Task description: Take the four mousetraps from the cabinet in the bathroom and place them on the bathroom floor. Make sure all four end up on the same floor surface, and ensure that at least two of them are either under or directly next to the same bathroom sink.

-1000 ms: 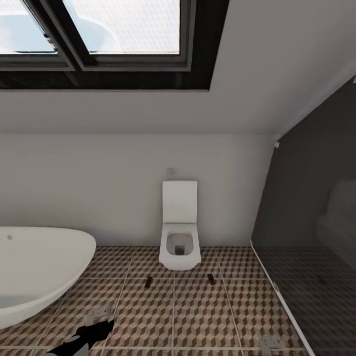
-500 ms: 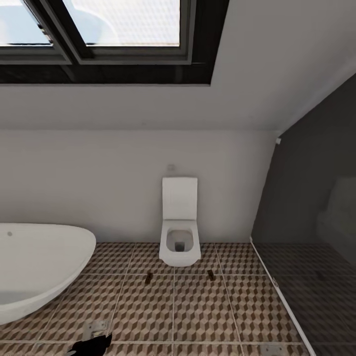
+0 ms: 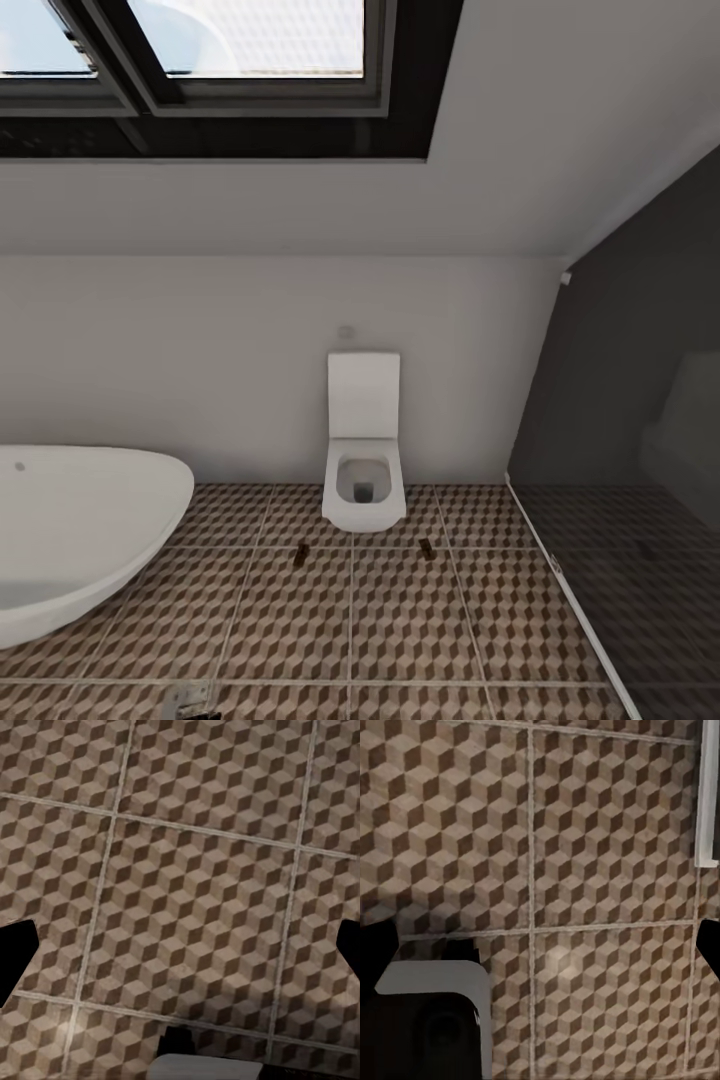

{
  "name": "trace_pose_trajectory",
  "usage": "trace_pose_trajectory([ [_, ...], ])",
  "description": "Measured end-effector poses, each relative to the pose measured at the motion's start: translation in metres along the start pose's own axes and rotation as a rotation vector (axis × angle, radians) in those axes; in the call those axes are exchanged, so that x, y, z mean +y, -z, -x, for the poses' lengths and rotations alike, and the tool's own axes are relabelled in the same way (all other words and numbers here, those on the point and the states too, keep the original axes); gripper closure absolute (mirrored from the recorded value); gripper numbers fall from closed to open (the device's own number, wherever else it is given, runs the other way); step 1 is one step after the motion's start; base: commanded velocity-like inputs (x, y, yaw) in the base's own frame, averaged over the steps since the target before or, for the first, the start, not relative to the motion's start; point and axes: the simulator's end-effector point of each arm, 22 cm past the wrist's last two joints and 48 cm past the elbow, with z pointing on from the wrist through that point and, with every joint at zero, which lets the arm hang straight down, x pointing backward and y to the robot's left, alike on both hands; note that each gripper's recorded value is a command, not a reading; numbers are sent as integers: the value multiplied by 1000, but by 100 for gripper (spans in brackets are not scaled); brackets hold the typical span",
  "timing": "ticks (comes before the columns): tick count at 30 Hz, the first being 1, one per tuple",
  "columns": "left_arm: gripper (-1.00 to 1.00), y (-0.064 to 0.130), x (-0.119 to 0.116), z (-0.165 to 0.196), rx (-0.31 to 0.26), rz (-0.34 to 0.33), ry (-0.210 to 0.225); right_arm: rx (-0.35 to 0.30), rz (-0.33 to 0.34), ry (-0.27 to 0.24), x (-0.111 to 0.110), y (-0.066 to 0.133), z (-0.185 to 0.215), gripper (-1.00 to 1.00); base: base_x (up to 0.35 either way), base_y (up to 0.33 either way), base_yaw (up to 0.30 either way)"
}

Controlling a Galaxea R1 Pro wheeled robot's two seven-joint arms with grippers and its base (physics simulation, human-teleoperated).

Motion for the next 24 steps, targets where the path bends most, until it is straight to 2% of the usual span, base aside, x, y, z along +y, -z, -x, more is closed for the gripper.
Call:
trace_pose_trajectory([
  [12, -100, 7, 7, -68, 140, 7, -8, 64, 15, 13, 11, 1, -46, -100, 0, 0, 0],
  [24, -100, 19, 2, -126, 229, 1, -13, 130, 33, 27, 24, 7, -94, -100, 0, 0, 0],
])
